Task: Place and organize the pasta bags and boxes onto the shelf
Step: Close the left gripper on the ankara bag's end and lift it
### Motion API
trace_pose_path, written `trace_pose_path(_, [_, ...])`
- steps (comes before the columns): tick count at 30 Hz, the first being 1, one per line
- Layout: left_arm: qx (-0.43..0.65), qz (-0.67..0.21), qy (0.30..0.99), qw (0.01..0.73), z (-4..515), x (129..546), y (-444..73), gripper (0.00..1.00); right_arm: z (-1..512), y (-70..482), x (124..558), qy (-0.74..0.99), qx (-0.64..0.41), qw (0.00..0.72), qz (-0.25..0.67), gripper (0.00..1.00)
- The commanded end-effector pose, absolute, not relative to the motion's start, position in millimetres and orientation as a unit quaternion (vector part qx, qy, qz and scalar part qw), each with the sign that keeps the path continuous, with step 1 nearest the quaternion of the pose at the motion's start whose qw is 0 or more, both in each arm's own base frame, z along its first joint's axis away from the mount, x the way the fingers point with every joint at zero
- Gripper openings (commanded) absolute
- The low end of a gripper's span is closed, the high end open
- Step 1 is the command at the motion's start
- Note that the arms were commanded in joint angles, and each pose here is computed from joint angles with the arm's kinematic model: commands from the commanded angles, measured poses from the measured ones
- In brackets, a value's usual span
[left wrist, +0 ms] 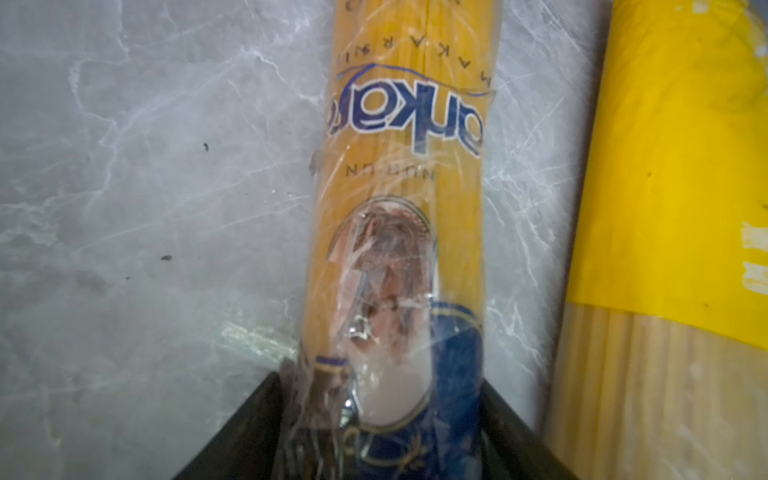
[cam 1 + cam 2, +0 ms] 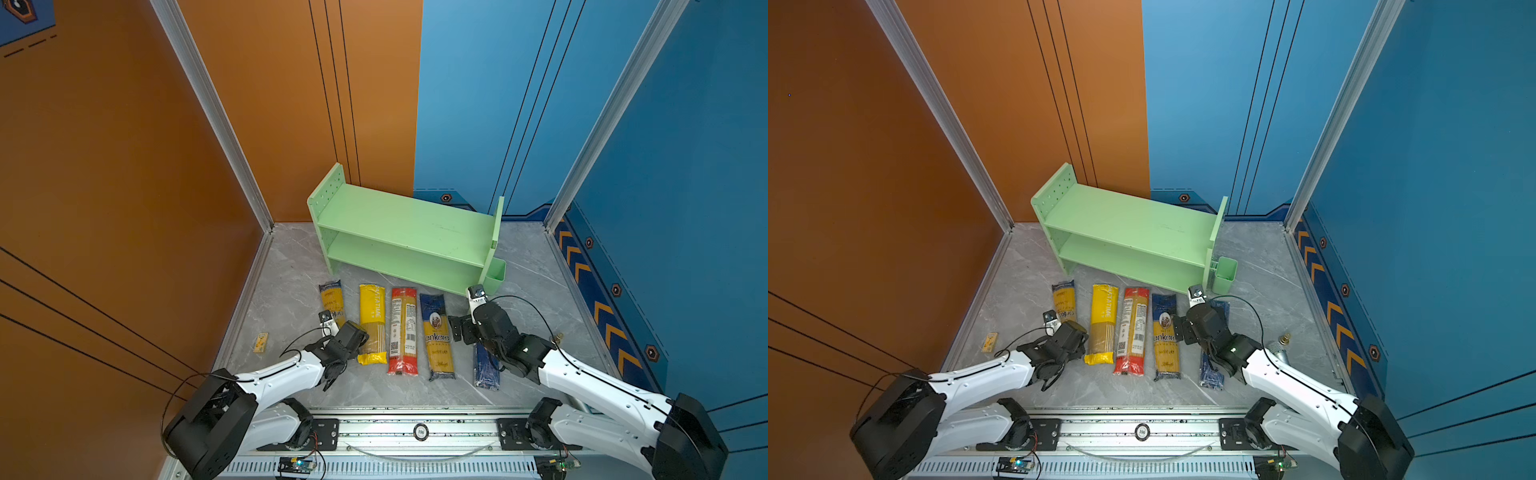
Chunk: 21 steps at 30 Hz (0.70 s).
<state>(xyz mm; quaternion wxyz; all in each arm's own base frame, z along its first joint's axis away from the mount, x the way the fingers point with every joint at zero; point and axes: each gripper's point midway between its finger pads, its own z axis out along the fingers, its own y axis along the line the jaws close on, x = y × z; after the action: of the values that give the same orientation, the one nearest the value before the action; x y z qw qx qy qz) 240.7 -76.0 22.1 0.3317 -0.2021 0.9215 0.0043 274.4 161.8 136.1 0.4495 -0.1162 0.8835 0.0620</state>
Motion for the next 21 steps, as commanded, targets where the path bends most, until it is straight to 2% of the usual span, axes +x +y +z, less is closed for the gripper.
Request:
trace_pose_path(1, [-0.195,0.025,0.935,0.296,2.8,222.4,-67.6,0.63,148.4,164.1,279.9,0.876,-0.106,0.467,0.062,0.98])
trace_pose_path(7, [-0.194,0.025,0.934,0.300,4.3,221.5,-66.2,0.52,148.0,163.9,280.2,0.876,-0.106,0.467,0.060,0.99])
trace_pose_path(13, [-0.187,0.019,0.931,0.312,14.0,221.5,-65.1,0.36,146.5,165.5,281.1,0.877,-0.106,0.465,0.061,0.99])
trace_pose_path(18, [-0.188,0.015,0.927,0.323,24.8,220.9,-61.1,0.27,147.1,169.7,283.9,0.876,-0.108,0.465,0.066,0.99])
trace_pose_path(19, [-0.189,0.015,0.927,0.324,26.3,220.6,-60.3,0.23,146.3,170.5,284.0,0.877,-0.109,0.463,0.066,0.99])
trace_pose_path(20, [-0.190,0.012,0.926,0.325,28.2,220.7,-60.1,0.16,145.3,171.7,284.2,0.878,-0.110,0.461,0.067,0.98])
trace_pose_path(21, [-0.189,0.012,0.927,0.325,28.9,220.0,-59.1,0.04,145.0,173.2,284.8,0.878,-0.111,0.461,0.068,0.98])
